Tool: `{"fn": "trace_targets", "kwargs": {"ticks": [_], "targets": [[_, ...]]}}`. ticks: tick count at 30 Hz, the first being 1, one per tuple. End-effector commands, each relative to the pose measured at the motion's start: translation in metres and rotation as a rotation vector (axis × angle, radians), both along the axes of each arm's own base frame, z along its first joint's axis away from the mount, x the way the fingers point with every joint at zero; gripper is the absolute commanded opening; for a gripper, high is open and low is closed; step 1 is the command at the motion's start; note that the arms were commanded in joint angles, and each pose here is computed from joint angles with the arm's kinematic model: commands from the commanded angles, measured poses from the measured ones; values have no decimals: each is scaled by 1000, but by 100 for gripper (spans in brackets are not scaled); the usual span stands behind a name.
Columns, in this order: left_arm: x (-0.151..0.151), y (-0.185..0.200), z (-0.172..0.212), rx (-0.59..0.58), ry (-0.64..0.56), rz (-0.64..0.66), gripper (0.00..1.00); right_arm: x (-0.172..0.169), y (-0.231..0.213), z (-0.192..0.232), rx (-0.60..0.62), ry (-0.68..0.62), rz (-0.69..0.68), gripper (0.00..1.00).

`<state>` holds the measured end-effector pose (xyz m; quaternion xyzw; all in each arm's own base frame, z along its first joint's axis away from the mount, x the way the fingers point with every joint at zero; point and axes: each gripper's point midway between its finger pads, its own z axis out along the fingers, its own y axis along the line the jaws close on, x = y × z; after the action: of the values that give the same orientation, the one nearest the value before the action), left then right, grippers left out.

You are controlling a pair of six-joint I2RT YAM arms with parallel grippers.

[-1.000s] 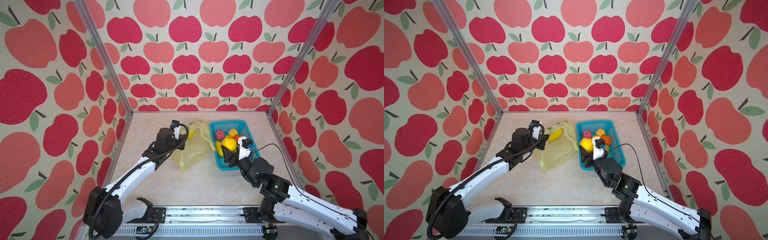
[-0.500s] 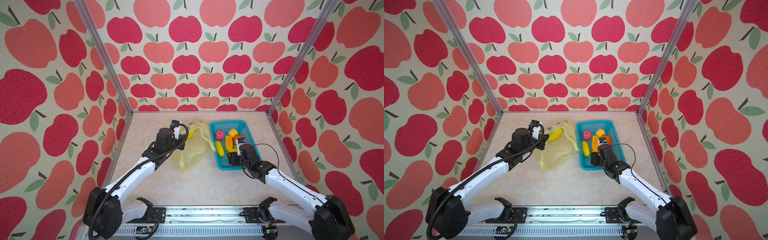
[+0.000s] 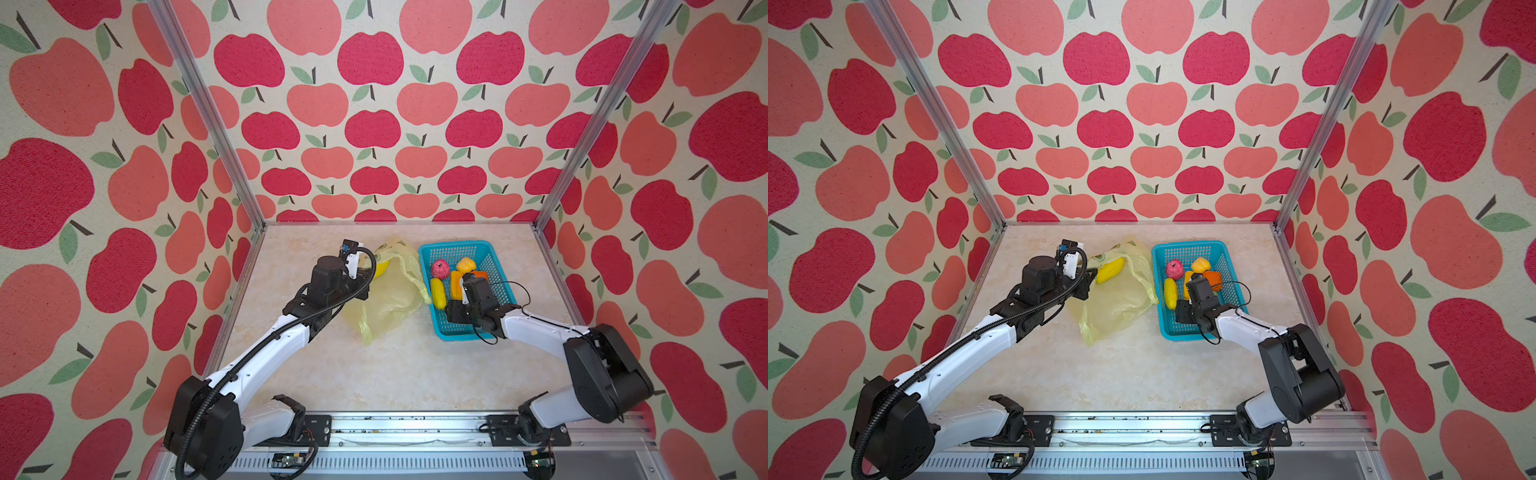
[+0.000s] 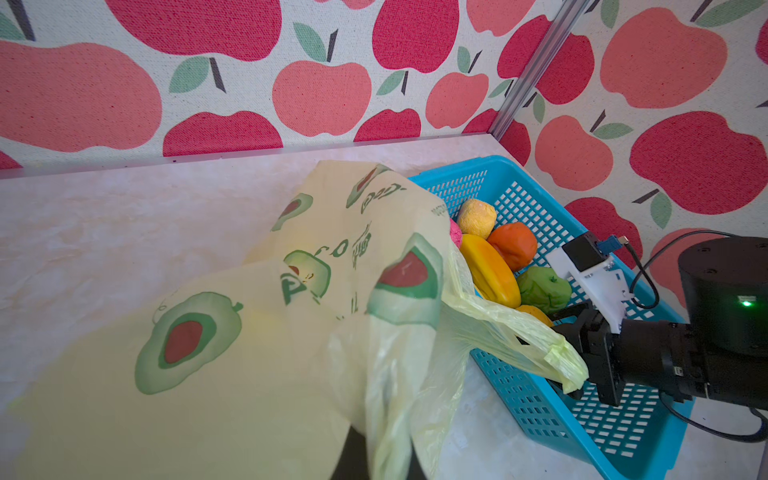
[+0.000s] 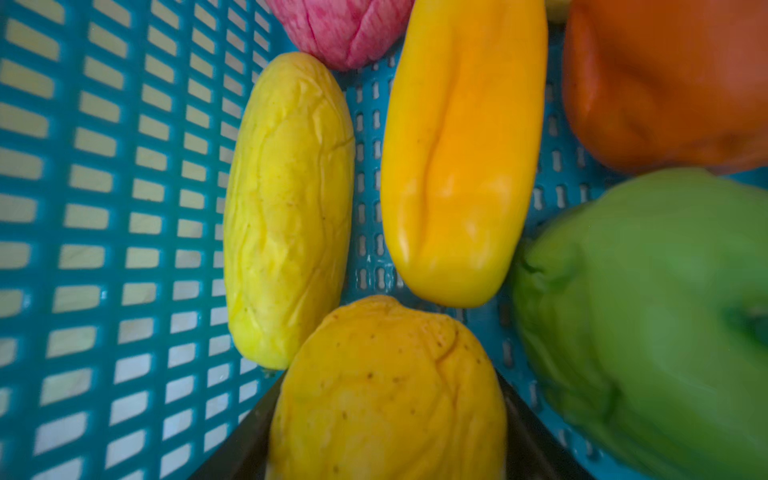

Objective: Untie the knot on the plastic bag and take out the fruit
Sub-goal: 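Open the right gripper to drop the round yellow fruit, then move the right gripper back into the bag onto the small yellow melon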

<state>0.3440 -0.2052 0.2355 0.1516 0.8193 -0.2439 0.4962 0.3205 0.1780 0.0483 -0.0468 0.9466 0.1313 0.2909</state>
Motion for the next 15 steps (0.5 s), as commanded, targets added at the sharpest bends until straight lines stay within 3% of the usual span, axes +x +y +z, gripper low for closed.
{"fn": "trace_targets", "kwargs": {"ticks": [1,3,8,11,15], "targets": [[-1,1,12,7,-32,-10,0,20,0,9,-13,-43,-37,39],[-1,1,13,8,-34,-10,0,23,-4,11,-31,-57,-52,46],[-1,1,13,9,-37,-12,0,25,-9,22,-54,-93,-59,75],[0,0,13,9,-37,-16,0,21,-6,39,-43,-138,-41,83],[-1,0,15,8,-39,-16,0,13,-5,70,-54,-217,-33,86]]}}
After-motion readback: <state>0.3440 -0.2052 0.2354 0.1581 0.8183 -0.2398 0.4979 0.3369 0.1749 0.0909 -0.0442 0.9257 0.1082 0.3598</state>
